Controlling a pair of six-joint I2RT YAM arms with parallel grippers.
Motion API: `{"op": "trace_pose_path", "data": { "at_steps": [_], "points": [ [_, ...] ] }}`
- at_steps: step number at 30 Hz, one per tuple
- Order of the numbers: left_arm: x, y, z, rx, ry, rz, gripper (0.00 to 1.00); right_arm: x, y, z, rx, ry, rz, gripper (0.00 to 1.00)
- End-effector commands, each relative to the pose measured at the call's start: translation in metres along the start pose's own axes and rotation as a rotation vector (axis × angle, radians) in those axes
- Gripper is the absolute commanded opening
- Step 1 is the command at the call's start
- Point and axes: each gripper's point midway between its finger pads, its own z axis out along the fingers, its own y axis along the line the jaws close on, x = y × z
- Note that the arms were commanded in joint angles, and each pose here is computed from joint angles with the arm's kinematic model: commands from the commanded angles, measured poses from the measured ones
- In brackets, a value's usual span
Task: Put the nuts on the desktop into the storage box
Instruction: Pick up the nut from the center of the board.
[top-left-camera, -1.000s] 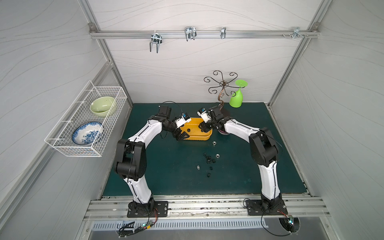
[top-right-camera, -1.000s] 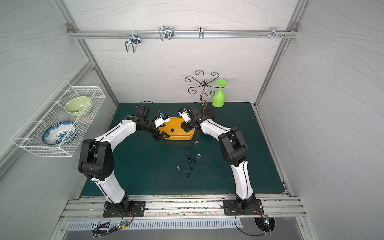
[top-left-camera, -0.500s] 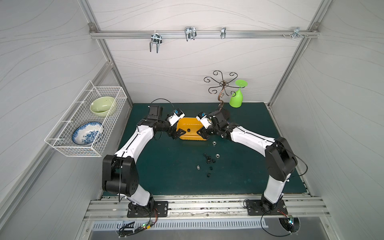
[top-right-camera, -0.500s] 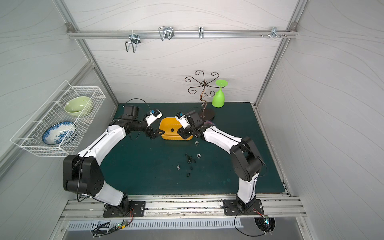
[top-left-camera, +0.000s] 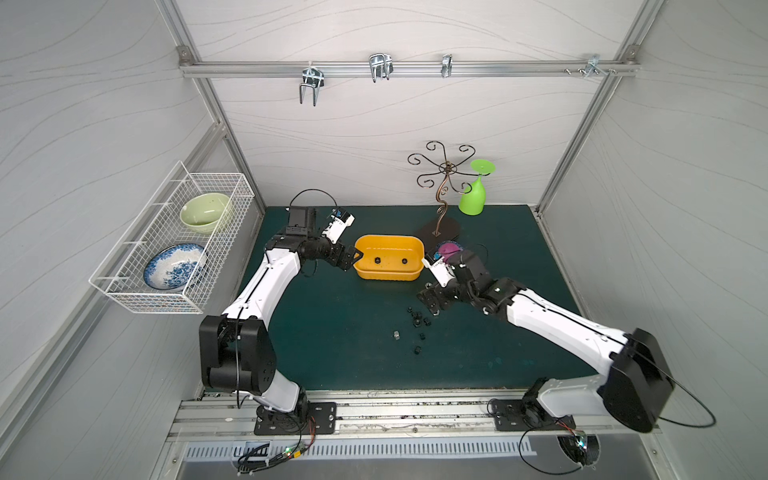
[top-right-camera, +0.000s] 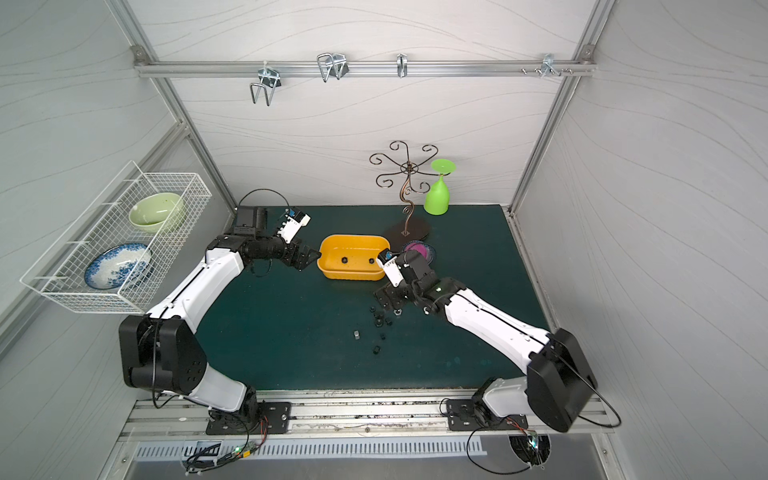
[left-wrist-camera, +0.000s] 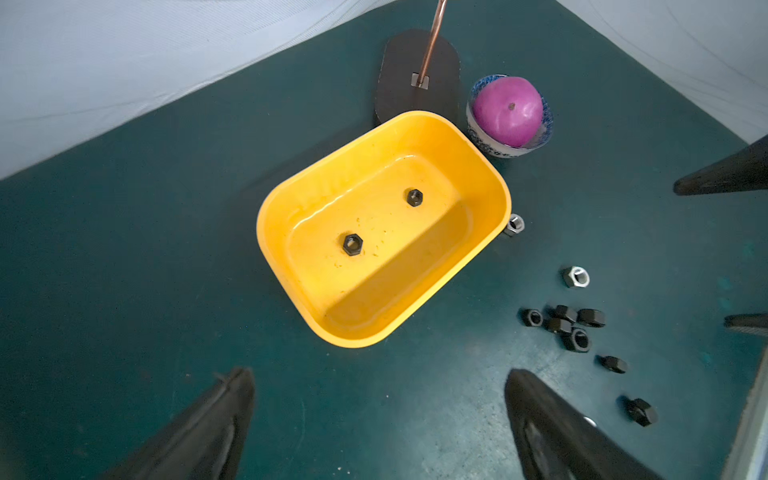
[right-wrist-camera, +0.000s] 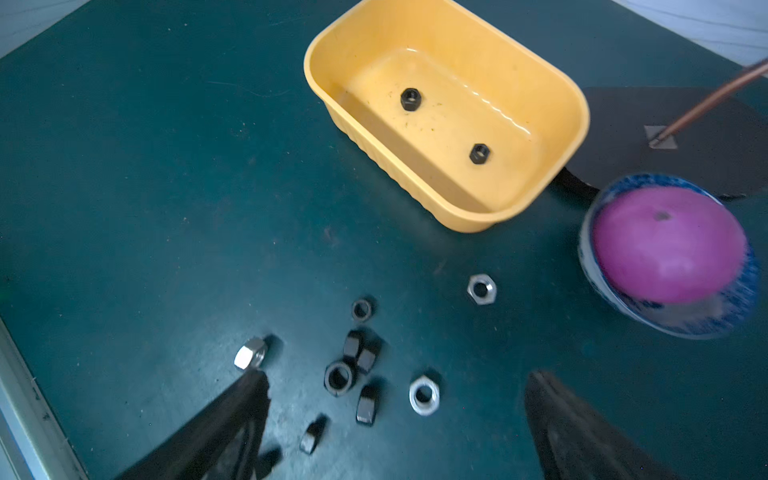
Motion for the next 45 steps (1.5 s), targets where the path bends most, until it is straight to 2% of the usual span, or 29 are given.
{"op": "trace_pose_path", "data": {
  "at_steps": [1, 5, 10, 13, 16, 20, 27, 29, 30, 32, 38, 45],
  "points": [
    [-0.017, -0.021, -0.004, 0.047, -0.03, -0.026, 0.98, 0.019, -0.017, -0.03, 0.111, 0.041, 0.039, 0.99],
    [-0.016, -0.056, 0.011, 0.063, 0.022, 0.003, 0.99, 0.021, -0.02, -0.059, 0.131, 0.036, 0.17, 0.99],
    [-0.011, -0.099, 0.031, 0.092, 0.095, 0.03, 0.98, 0.032, -0.031, -0.092, 0.217, 0.139, 0.273, 0.99],
    [-0.008, -0.125, 0.045, 0.101, 0.173, 0.094, 0.98, 0.038, -0.012, -0.1, 0.104, 0.182, 0.221, 0.99],
    [-0.009, -0.145, 0.059, 0.087, 0.239, 0.136, 0.98, 0.043, 0.0, -0.1, 0.036, 0.167, 0.225, 0.99],
    [-0.01, -0.159, 0.083, 0.05, 0.314, 0.107, 0.95, 0.047, 0.008, -0.1, -0.02, 0.112, 0.224, 0.99],
    [-0.009, -0.163, 0.119, -0.064, 0.409, 0.053, 0.85, 0.056, 0.029, -0.104, -0.149, -0.077, 0.064, 0.99],
    [-0.001, -0.17, 0.126, -0.061, 0.446, 0.046, 0.81, 0.059, 0.034, -0.106, -0.178, -0.137, 0.0, 0.99],
    [-0.008, -0.176, 0.127, -0.05, 0.435, 0.049, 0.79, 0.062, 0.036, -0.106, -0.184, -0.161, -0.043, 0.99],
    [-0.003, -0.185, 0.132, -0.042, 0.461, 0.064, 0.79, 0.069, 0.038, -0.108, -0.189, -0.192, -0.119, 0.99],
    [-0.004, -0.191, 0.134, -0.041, 0.455, 0.054, 0.79, 0.081, 0.033, -0.109, -0.152, -0.204, -0.204, 0.99],
    [-0.005, -0.191, 0.128, -0.039, 0.445, 0.053, 0.79, 0.09, 0.038, -0.105, -0.181, -0.144, -0.254, 0.99]
  ]
}}
